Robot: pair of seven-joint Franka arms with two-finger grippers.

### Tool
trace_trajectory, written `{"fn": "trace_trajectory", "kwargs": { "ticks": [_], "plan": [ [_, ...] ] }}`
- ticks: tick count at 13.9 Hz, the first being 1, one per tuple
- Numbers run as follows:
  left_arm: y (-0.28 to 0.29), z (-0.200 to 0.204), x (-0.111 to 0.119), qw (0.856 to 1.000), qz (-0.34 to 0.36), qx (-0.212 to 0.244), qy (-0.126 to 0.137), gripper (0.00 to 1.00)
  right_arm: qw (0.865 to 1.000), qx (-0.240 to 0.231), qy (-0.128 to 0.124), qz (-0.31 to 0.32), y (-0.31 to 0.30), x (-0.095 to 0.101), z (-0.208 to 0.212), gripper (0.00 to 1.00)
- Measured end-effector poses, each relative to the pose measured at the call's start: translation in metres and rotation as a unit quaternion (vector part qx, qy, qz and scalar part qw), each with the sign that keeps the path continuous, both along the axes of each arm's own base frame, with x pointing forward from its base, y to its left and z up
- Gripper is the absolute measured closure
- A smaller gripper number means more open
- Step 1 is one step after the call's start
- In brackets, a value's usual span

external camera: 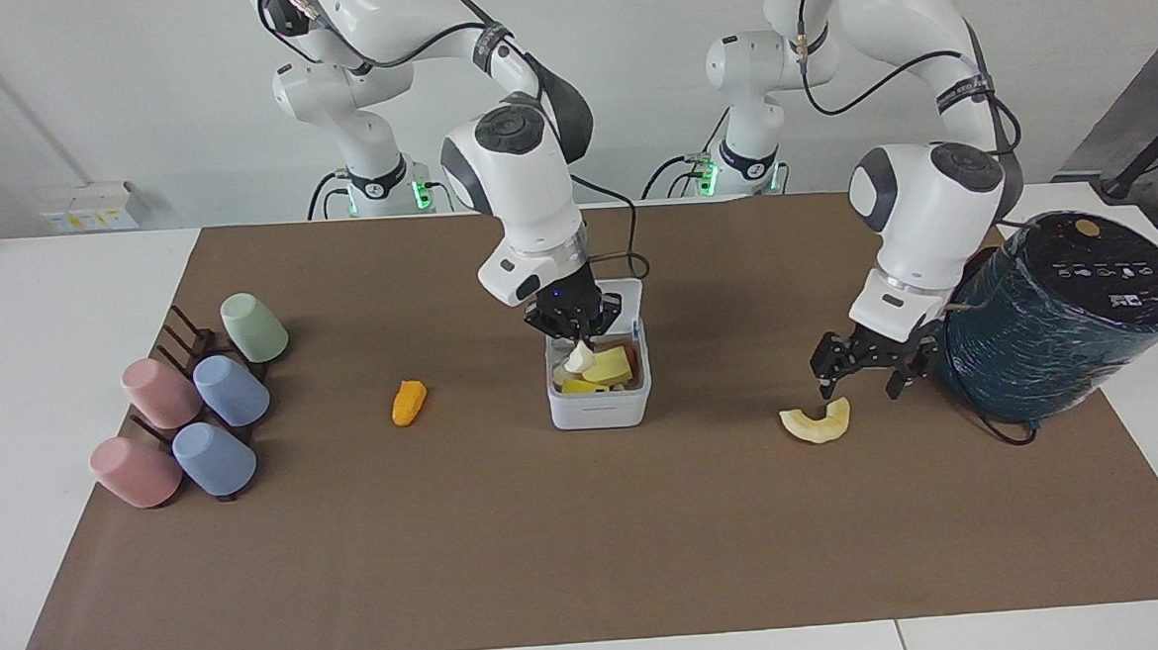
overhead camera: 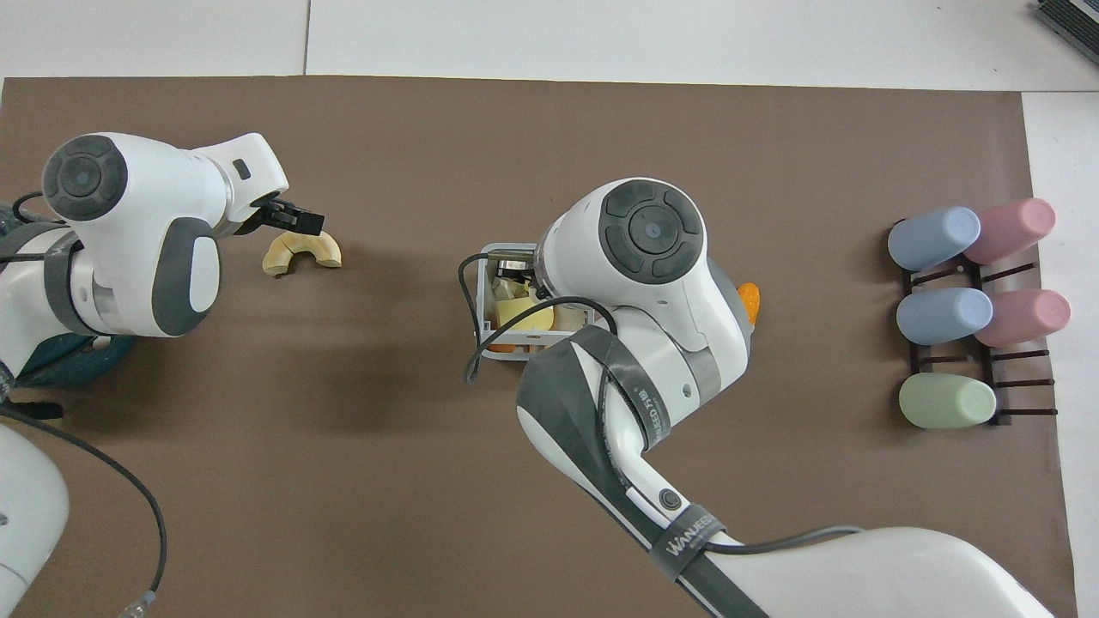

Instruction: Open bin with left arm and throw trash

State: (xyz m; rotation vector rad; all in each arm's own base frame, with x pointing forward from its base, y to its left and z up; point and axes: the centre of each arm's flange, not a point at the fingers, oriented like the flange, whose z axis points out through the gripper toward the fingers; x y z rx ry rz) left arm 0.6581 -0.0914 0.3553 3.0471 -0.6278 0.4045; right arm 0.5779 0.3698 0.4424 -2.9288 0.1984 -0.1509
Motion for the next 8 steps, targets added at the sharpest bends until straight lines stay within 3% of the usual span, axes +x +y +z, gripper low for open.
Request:
{"fn": "trace_trajectory", "kwargs": {
  "ticks": [6, 8],
  "plan": [
    [-0.001, -0.014, 0.003, 0.991, -0.121, 0.061, -0.011, 0.00, 1.000, -0.001, 0.001, 0.002, 0.003, -0.002, -0.001, 0.04],
    [-0.001, -0.017, 0.003, 0.986, -0.151, 0.069, -0.011, 0.00, 1.000, 0.000, -0.002, 0.001, 0.001, 0.000, 0.002, 0.00]
  ]
}}
